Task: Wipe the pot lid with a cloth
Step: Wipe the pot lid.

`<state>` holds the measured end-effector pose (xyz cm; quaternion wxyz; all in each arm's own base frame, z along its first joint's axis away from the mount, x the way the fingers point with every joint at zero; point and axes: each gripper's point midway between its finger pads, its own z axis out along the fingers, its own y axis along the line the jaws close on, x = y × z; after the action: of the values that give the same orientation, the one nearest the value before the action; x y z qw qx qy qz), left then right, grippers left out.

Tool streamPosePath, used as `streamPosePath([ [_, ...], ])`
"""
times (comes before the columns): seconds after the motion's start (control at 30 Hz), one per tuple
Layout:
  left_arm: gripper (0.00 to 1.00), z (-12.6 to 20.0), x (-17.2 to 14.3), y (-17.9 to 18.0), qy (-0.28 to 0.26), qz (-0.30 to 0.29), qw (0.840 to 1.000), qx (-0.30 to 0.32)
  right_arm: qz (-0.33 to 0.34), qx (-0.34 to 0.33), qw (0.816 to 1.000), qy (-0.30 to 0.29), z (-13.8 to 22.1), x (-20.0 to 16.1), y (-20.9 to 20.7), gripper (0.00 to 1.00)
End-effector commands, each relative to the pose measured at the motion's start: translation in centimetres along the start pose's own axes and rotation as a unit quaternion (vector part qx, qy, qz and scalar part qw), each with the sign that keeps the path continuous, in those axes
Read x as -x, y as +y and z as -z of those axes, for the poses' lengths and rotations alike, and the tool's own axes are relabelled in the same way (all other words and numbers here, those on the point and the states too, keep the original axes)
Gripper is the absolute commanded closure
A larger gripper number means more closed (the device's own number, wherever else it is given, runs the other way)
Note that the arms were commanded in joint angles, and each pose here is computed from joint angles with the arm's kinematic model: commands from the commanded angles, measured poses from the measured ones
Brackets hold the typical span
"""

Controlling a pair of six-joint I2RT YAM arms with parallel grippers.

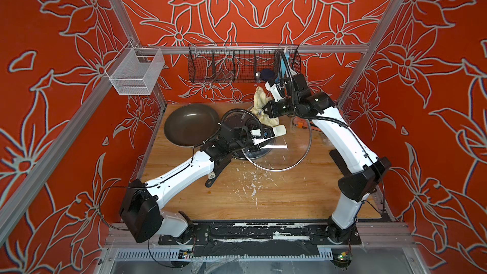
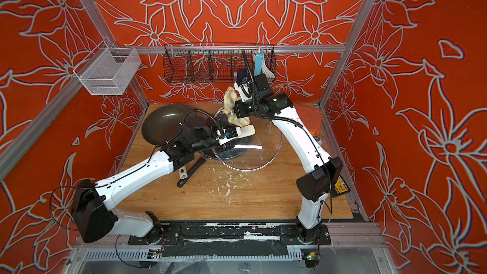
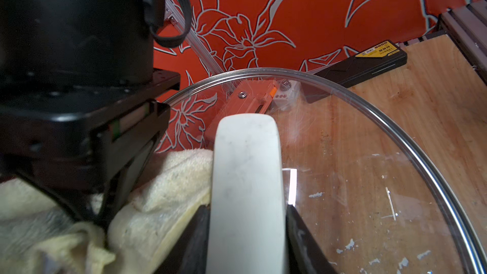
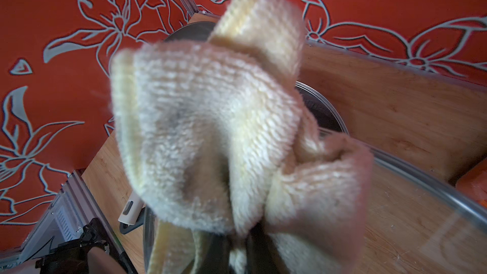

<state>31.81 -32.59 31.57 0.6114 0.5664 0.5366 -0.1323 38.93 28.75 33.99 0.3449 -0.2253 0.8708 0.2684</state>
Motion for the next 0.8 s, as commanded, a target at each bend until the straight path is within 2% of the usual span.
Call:
streamPosePath([
  [0.0,1.00,5.0,10.7,5.8,-0.161,-0.069,0.977,0.120,-0.013,-0.038,0.999,-0.022,2.1,1.1,-1.9,1.00],
  [0.27,1.00,5.3,10.1,7.6,-0.141,0.002,0.977,0.157,-0.052,-0.089,0.994,-0.046,5.9,0.3,-6.3,1.00],
  [0.47,1.00,5.8,8.9,8.5,-0.120,0.077,0.973,0.181,-0.067,-0.127,0.987,-0.072,9.4,-0.7,-8.3,1.00],
  [0.77,1.00,7.1,7.8,9.7,-0.097,0.166,0.957,0.217,-0.160,-0.217,0.956,-0.113,15.5,-4.6,-13.1,1.00],
])
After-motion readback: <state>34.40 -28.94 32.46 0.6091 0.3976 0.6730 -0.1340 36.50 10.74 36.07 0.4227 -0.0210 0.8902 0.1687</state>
